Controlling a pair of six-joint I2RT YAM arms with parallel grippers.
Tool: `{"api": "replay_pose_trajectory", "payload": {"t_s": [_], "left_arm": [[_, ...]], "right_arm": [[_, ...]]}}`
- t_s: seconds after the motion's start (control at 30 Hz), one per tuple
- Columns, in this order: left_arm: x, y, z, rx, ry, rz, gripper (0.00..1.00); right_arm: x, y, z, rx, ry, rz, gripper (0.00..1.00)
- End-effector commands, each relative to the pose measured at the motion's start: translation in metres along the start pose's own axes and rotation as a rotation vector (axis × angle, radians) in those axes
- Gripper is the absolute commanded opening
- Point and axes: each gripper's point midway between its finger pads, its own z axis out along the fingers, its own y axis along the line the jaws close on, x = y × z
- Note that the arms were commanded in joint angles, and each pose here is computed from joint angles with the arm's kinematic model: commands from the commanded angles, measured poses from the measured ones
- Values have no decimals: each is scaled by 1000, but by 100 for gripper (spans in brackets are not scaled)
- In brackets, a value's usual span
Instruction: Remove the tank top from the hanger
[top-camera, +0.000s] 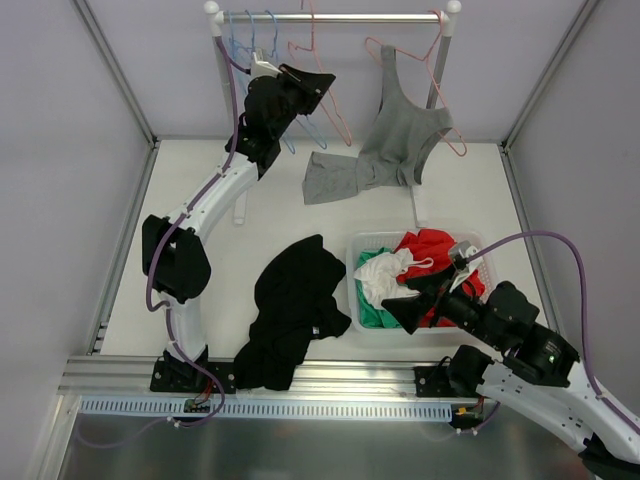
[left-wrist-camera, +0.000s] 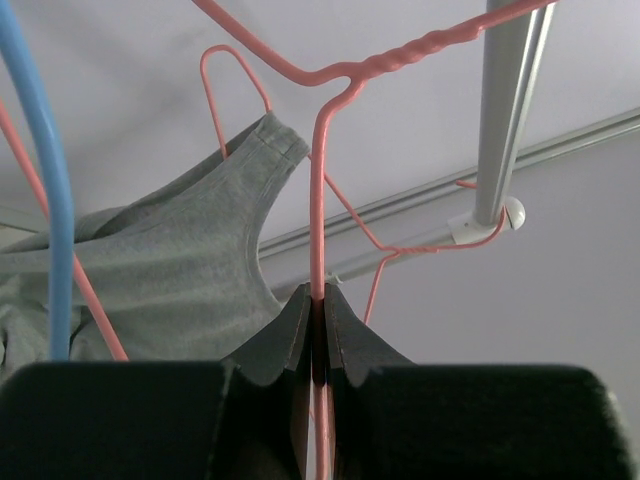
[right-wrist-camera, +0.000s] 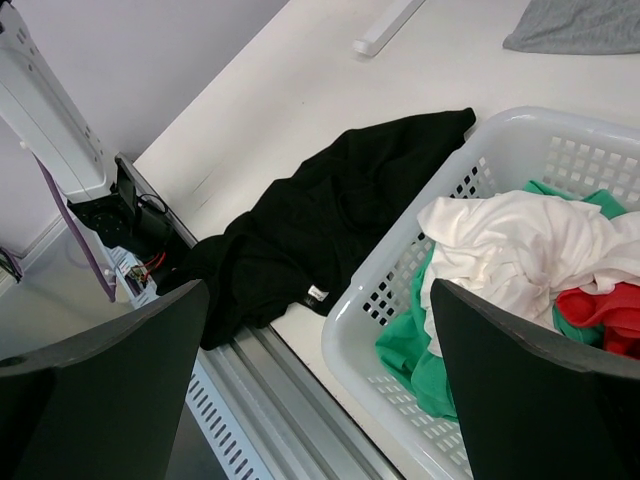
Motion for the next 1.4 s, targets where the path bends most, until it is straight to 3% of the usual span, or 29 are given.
{"api": "replay_pose_trajectory", "payload": {"t_s": [0.0,0.33,0.4,0.43,0.5,0.53,0.73,0.77,0.8,0.97,1.13,1.37], "left_arm": [[-6,-21,-5,60,4,-36,0],[6,-13,-23,43,60,-116,0],[3,-22,-30,60,52,-108,4],[0,-30,-35,76,49,-104,17],[-3,-43,-40,101,45,-87,21],[-6,-52,-44,120,48,-81,33],[-16,-115,-67,252,52,-25,61],[-18,-122,-72,265,52,-24,83],[-18,-126,-75,272,55,-26,99],[-30,-143,-105,290,18,-17,99],[-39,-131,-123,209,-23,20,99],[-25,-109,-96,180,50,98,98]], "right_arm": [[-8,-1,2,13,-26,-7,99],[-7,-4,4,27,-24,-13,99],[-7,-4,5,26,-24,-13,99],[-6,-4,5,27,-21,-13,99],[-8,-3,5,25,-25,-13,100],[-7,-3,6,25,-23,-16,100],[-7,-7,11,48,-16,-26,100],[-7,-7,13,50,-11,-30,99],[-7,-7,15,52,-8,-33,100],[-4,-9,34,74,55,-84,99],[-15,5,53,35,83,-105,99],[-11,10,70,14,115,-98,100]]}}
